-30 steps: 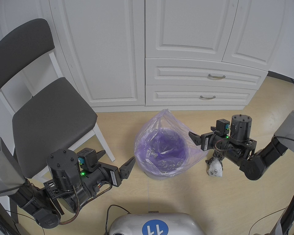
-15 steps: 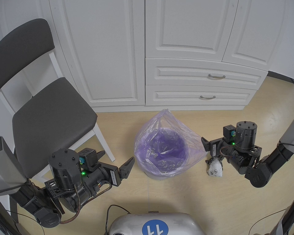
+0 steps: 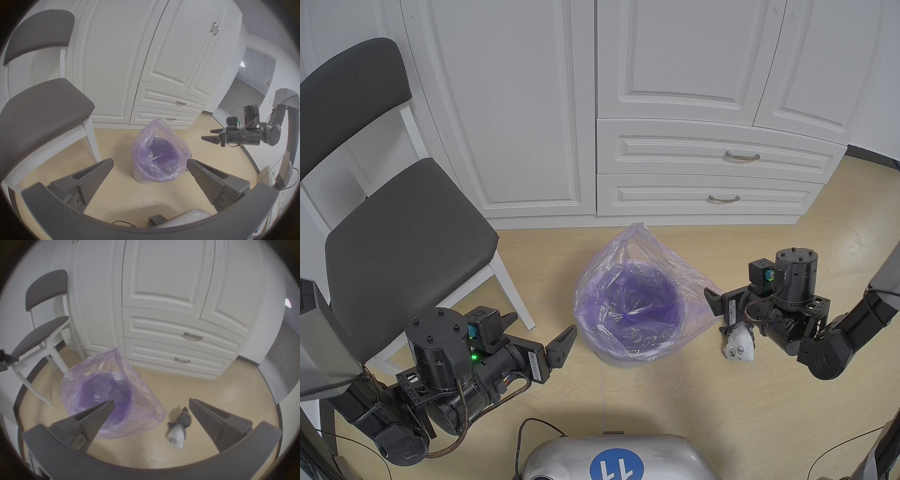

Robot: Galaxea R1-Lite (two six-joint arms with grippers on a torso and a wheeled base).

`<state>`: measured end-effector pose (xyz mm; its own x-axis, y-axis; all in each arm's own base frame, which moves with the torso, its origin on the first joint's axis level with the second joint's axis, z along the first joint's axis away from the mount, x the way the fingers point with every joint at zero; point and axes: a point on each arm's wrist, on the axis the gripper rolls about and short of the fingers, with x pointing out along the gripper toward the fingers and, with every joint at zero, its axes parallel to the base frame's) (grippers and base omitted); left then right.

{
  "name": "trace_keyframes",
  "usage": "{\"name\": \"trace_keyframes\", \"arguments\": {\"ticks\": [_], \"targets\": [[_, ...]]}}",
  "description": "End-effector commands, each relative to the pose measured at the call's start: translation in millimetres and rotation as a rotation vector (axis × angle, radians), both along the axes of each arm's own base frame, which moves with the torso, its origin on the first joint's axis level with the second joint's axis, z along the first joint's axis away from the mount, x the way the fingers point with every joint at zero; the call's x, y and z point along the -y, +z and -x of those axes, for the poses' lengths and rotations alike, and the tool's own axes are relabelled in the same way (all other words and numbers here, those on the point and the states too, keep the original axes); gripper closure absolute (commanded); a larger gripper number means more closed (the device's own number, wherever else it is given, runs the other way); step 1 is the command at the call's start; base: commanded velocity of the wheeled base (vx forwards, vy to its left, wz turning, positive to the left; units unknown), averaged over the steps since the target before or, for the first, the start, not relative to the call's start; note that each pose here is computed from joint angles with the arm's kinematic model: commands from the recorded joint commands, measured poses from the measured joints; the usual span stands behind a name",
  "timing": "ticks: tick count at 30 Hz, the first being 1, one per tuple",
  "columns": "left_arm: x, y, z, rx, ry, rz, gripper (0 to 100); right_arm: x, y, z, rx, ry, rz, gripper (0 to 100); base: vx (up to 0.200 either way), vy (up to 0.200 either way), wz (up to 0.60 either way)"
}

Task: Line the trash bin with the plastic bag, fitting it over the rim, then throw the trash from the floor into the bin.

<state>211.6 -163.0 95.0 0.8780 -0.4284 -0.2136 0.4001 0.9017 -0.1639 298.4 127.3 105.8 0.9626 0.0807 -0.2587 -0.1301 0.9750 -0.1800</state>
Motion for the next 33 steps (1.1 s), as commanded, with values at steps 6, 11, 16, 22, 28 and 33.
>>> {"name": "trace_keyframes", "arguments": {"ticks": [6, 11, 16, 22, 28, 33], "targets": [[1.5, -0.9, 1.0, 0.019, -0.006, 0.044, 0, -0.2, 31.6, 11.7, -0.182, 0.1, -0.184, 0, 0.0, 0.0, 0.0], [4.7, -7.2, -4.2, 0.006, -0.002, 0.034, 0, -0.1, 34.8, 14.6, -0.242, 0.109, -0.212, 0, 0.0, 0.0, 0.0], [7.2, -10.3, -8.0, -0.017, -0.001, 0.006, 0, 2.7, 30.0, 20.7, -0.259, 0.109, -0.194, 0, 0.0, 0.0, 0.0], [20.6, 1.6, -24.6, -0.046, -0.003, -0.017, 0, 4.3, 32.0, 19.6, -0.251, 0.106, -0.193, 0, 0.0, 0.0, 0.0], [37.0, 17.4, -57.3, -0.078, -0.023, -0.027, 0, 3.5, 35.7, 14.2, -0.235, 0.1, -0.205, 0, 0.0, 0.0, 0.0], [38.0, 39.0, -81.4, -0.091, -0.065, -0.006, 0, -0.7, 36.4, 3.3, -0.229, 0.081, -0.241, 0, 0.0, 0.0, 0.0]]}}
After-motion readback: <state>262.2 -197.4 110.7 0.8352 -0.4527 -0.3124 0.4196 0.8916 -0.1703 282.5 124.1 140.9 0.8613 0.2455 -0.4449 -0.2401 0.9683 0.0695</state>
